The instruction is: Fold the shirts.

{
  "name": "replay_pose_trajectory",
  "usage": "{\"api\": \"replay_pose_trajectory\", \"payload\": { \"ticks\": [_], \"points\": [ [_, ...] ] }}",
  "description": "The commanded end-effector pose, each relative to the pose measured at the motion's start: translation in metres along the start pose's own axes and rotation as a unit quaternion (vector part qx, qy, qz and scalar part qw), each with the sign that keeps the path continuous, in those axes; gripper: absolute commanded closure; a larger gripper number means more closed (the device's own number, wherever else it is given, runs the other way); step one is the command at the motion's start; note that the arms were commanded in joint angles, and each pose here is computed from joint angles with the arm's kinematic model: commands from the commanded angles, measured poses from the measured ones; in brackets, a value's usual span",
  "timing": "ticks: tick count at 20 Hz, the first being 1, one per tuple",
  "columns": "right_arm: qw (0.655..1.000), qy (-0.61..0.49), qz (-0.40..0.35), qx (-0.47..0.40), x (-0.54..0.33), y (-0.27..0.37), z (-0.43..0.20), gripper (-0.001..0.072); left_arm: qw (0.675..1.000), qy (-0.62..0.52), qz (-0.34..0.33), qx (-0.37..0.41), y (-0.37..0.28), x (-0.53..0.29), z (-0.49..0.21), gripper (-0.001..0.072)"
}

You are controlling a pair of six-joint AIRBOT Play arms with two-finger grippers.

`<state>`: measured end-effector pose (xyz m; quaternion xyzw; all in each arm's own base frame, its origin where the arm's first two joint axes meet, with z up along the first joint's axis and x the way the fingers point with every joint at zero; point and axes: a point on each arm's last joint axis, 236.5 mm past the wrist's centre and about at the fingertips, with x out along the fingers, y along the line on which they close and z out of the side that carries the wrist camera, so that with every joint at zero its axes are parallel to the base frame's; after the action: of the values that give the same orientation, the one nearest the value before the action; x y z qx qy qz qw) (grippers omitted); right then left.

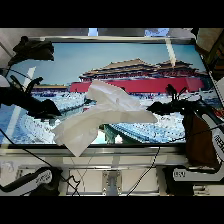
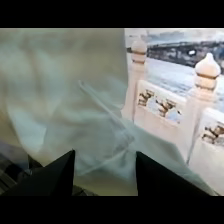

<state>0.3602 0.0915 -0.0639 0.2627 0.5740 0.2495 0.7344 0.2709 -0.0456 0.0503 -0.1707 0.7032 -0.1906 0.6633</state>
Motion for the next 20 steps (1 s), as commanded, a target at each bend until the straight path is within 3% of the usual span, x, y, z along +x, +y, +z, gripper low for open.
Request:
{"api": "replay_pose_trajectory", "payload": {
  "ticks": [1, 3, 5, 8, 10, 14, 17, 19, 20],
  "points": [
    [0.999, 0.022, 0.019, -0.036, 0.003, 0.024, 0.001, 0.0281, 1.000, 0.001, 0.019, -0.008, 0.011, -0.003, -0.010, 0.0221],
    [0.998, 0.032, 0.027, -0.036, -0.003, 0.031, 0.001, 0.0429, 1.000, 0.011, 0.022, -0.011, 0.013, -0.001, -0.015, 0.0220],
    [0.997, 0.056, 0.013, -0.042, -0.013, 0.027, -0.003, 0.0681, 0.998, 0.033, 0.042, -0.027, 0.025, 0.004, -0.026, 0.0221],
    [0.994, 0.080, -0.064, -0.036, -0.034, -0.003, -0.002, 0.0681, 0.991, 0.089, 0.079, -0.067, 0.053, 0.023, -0.056, 0.0220],
    [0.992, 0.063, -0.109, -0.027, -0.053, -0.022, 0.014, 0.0681, 0.987, 0.121, 0.063, -0.083, 0.054, 0.042, -0.075, 0.0220],
    [0.994, 0.045, -0.097, -0.011, -0.068, -0.019, 0.025, 0.0681, 0.973, 0.194, 0.035, -0.117, 0.051, 0.069, -0.117, 0.0220],
    [0.995, 0.038, -0.089, -0.021, -0.066, -0.016, 0.028, 0.0675, 0.976, 0.178, 0.046, -0.114, 0.063, 0.088, -0.118, 0.0220],
    [0.996, 0.038, -0.081, -0.021, -0.066, -0.012, 0.029, 0.0552, 0.986, 0.114, 0.067, -0.098, 0.078, 0.096, -0.089, 0.0220],
    [0.996, 0.040, -0.080, -0.020, -0.066, -0.011, 0.028, 0.0529, 0.990, 0.075, 0.074, -0.095, 0.083, 0.098, -0.071, 0.0220]
  ]
}}
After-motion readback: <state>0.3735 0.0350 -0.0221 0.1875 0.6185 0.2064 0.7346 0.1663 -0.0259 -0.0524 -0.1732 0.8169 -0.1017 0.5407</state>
